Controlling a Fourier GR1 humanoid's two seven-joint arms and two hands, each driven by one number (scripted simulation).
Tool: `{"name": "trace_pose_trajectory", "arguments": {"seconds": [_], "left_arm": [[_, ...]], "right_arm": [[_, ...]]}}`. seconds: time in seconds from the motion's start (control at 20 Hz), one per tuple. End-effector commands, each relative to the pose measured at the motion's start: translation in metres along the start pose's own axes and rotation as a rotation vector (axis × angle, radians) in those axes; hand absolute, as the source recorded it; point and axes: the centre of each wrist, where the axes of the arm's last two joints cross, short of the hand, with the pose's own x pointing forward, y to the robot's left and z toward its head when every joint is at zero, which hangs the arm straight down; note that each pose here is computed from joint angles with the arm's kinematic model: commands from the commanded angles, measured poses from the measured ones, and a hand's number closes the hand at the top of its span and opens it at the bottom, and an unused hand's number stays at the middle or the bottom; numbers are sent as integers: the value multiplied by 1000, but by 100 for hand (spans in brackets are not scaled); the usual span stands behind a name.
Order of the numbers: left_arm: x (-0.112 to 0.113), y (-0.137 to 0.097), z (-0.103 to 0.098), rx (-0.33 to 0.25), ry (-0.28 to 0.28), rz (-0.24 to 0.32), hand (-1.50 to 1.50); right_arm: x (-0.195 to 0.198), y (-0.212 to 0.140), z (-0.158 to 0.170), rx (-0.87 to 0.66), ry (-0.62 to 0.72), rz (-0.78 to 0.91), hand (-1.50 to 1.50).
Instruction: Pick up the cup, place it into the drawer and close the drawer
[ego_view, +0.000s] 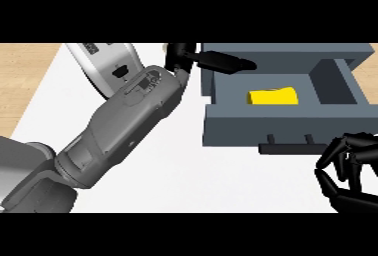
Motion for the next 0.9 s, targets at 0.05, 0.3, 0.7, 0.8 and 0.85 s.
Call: {"name": "trace_pose_trajectory", "arguments": {"seconds": [0.05,0.3,0.7,0.8,0.85], "left_arm": [[7,48,0,26,-5,21,-150],[12,74,23,58,-11,52,-150],[3,137,49,101,9,66,-150],[-7,140,61,91,30,77,-150],[1,132,64,95,31,96,-150]], "right_arm": [[-5,12,1,-2,67,135,150],[-20,27,-30,-29,107,179,150],[-60,70,-44,133,129,466,150],[-78,64,-52,185,169,555,150],[-82,68,-64,196,192,600,150]]}}
